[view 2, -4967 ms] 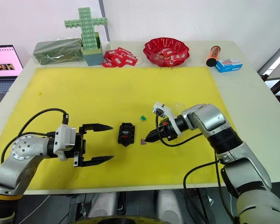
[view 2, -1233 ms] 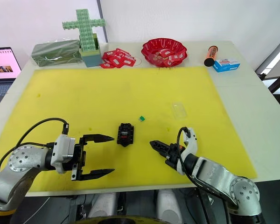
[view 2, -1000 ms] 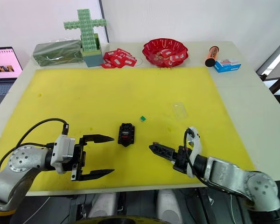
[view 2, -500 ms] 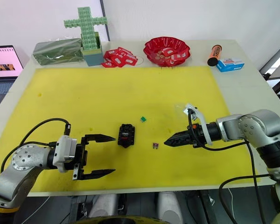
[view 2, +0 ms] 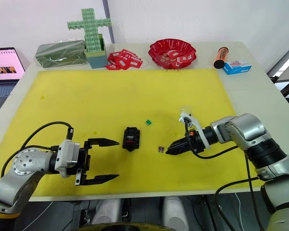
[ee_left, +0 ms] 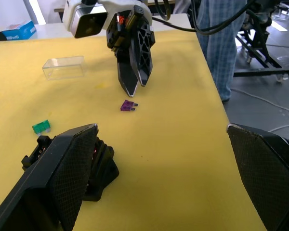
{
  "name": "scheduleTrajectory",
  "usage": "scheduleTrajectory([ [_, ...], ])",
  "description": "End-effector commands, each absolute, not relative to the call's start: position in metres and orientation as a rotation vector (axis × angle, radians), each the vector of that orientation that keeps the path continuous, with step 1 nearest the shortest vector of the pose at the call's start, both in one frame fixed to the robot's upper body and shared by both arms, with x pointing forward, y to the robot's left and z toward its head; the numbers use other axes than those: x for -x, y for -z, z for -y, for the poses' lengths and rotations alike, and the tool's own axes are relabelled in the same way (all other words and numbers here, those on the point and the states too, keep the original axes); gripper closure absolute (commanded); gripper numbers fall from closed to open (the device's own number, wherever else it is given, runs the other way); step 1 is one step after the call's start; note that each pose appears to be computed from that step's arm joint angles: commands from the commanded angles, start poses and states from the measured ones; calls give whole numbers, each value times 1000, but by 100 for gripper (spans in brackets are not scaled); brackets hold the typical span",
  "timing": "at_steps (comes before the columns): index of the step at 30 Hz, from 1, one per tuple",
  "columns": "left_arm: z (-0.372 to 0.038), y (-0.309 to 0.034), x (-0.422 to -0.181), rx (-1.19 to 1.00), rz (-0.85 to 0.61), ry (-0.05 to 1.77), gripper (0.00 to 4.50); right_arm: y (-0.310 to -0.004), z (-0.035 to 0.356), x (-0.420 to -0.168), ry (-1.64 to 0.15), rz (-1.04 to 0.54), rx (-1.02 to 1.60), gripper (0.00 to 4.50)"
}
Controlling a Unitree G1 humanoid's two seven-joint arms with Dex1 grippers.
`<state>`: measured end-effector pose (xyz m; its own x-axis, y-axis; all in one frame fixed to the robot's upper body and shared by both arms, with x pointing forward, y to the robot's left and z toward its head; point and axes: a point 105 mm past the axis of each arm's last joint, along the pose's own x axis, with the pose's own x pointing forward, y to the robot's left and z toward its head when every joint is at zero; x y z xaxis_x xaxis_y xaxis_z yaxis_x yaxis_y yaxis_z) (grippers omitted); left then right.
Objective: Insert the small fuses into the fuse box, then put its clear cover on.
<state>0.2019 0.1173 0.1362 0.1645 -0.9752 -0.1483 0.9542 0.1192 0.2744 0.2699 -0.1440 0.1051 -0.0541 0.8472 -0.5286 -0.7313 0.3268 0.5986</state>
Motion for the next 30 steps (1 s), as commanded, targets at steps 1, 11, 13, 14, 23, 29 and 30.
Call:
scheduleTrajectory([
  [1, -115, -143, -198, -371, 109, 1432, 0, -116, 142, -278, -1297, -946, -158, 274],
  [11, -113, -144, -198, -371, 113, 1437, 0, -114, 141, -285, -1288, -952, -163, 274],
  [13, -113, -144, -198, -371, 113, 1437, 0, -114, 141, -285, -1289, -954, -168, 274],
  [14, -113, -144, -198, -370, 113, 1437, 0, -114, 141, -285, -1289, -954, -169, 274],
  [23, -114, -144, -199, -372, 112, 1435, 0, -112, 131, -287, -1311, -964, -203, 274],
  [29, -114, -144, -199, -370, 111, 1433, 0, -104, 131, -285, -1311, -982, -177, 307],
  [30, -114, -144, -199, -370, 111, 1432, 0, -103, 131, -285, -1308, -982, -170, 325],
])
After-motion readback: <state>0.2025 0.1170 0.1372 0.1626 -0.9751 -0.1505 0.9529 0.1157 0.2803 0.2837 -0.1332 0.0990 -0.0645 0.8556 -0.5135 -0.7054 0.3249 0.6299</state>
